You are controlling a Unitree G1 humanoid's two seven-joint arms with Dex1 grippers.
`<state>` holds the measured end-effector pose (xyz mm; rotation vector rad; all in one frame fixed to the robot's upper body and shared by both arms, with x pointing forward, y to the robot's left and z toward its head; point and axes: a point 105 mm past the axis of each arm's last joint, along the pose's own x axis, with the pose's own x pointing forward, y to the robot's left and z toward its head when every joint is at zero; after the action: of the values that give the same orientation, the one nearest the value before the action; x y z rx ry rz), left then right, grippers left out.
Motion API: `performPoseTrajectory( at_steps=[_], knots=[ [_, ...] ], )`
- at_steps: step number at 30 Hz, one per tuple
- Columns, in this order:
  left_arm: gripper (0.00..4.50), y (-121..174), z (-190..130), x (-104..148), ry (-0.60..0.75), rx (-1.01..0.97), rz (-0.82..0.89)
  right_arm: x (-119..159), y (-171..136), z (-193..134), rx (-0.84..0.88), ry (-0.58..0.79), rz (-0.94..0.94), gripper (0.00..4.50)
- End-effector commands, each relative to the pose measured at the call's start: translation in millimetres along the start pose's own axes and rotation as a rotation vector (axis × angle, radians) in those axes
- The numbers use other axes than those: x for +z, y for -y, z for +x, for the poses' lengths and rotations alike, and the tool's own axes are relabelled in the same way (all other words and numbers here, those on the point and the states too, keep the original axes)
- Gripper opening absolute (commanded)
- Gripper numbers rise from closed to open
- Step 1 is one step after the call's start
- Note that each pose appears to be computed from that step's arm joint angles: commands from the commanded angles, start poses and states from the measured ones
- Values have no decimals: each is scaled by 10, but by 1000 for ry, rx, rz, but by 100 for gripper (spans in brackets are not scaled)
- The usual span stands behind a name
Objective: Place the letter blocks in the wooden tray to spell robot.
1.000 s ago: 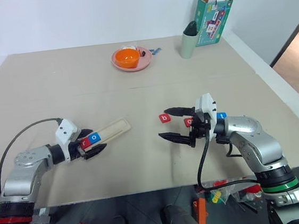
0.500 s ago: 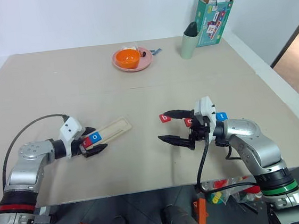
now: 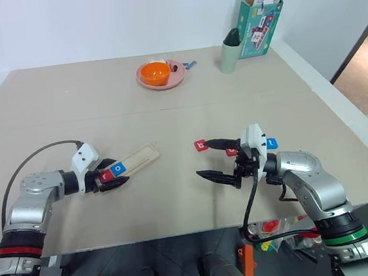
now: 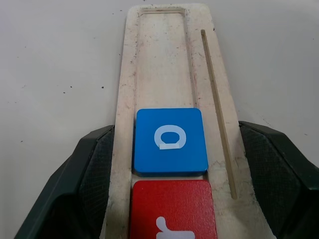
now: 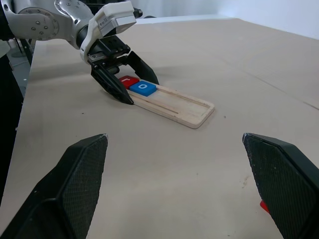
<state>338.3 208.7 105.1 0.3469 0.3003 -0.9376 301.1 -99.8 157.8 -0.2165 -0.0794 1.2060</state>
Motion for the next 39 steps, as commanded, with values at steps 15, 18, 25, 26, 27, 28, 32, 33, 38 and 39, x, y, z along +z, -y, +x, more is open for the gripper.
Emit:
performPoseTrajectory(
  at_steps=[15, 18, 25, 26, 27, 28, 32, 33, 38, 39],
  knots=[
    [321, 542, 675, 490, -69, -398, 349, 126, 159, -86, -34, 19, -56, 450],
    [321, 504, 748, 558, -70, -404, 373, 119, 167, -90, -40, 18, -56, 450],
    [321, 507, 871, 679, -62, -465, 380, 98, 145, -86, -46, 19, -48, 450],
    [321, 504, 875, 668, -69, -469, 389, 98, 143, -83, -47, 20, -47, 450],
    [321, 494, 874, 653, -79, -473, 400, 99, 141, -80, -47, 20, -46, 450],
    [321, 481, 876, 645, -87, -473, 405, 97, 138, -79, -47, 20, -45, 450],
    [321, 470, 870, 644, -96, -485, 389, 96, 137, -78, -54, 23, -41, 450],
    [321, 474, 868, 643, -96, -489, 385, 97, 138, -78, -55, 23, -41, 450],
    [448, 480, 835, 656, -91, -484, 374, 109, 144, -68, -64, 29, -38, 450],
    [448, 479, 815, 669, -86, -483, 369, 114, 150, -69, -67, 30, -38, 450]
  ],
)
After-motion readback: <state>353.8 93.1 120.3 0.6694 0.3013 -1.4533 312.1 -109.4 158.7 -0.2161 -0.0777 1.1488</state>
